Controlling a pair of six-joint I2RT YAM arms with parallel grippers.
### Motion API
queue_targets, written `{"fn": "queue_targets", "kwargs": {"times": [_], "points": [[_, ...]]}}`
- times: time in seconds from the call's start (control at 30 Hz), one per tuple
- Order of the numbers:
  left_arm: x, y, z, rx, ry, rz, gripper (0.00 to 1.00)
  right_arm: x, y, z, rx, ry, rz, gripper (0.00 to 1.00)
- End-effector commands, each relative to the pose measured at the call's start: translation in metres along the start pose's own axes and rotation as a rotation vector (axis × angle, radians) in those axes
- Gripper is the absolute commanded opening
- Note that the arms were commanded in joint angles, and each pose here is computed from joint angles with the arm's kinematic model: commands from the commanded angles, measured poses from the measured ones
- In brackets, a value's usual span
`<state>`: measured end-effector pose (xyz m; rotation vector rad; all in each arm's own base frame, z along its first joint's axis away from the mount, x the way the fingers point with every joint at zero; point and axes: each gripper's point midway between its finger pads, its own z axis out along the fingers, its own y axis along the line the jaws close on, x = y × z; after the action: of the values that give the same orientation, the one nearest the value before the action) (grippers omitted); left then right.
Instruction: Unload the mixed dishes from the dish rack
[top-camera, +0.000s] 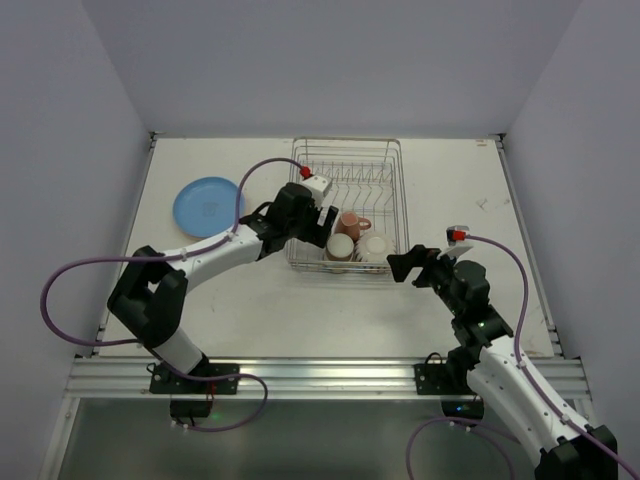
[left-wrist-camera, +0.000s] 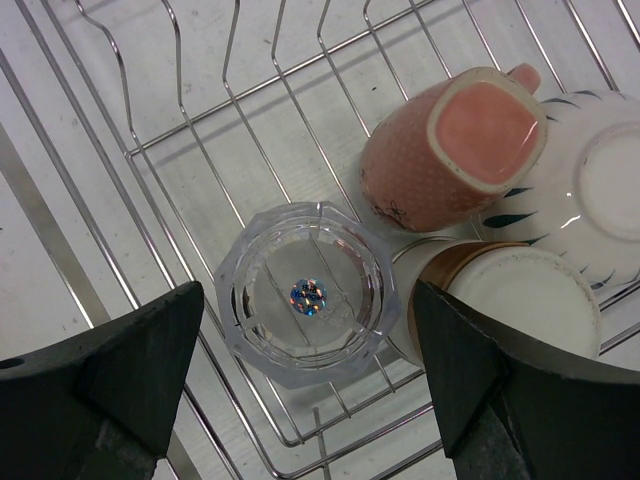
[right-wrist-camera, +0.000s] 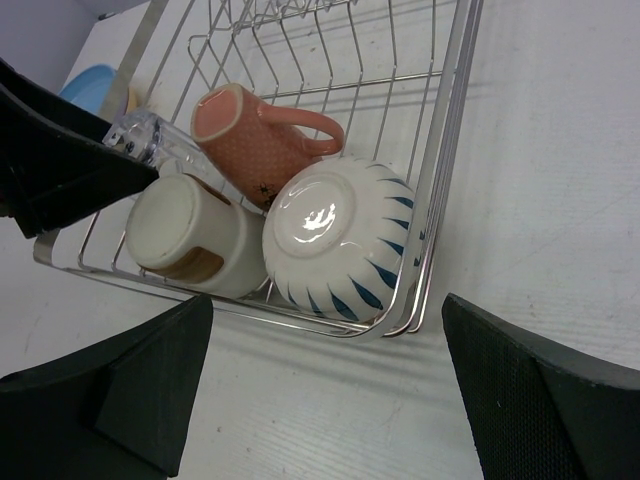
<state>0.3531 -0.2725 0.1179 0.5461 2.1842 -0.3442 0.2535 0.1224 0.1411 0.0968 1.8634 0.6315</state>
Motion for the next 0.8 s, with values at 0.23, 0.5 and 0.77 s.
{"fn": "queue_targets", "kwargs": {"times": [0.23, 0.5, 0.77], "points": [[-0.022, 0.0, -0.001, -0.005, -0.058, 0.009, 0.66, -0.018, 0.01, 0.002, -0.03, -0.052, 0.002, 0.99], [-0.025, 0.008, -0.004, -0.05, -0.068, 0.003, 0.49, -0.018, 0.01, 0.002, -0.029, -0.049, 0.002, 0.99], [-0.059, 0.004, -0.035, -0.031, -0.162, -0.039, 0.5, -0.018, 0.01, 0.002, -0.029, -0.049, 0.001, 0.99]]}}
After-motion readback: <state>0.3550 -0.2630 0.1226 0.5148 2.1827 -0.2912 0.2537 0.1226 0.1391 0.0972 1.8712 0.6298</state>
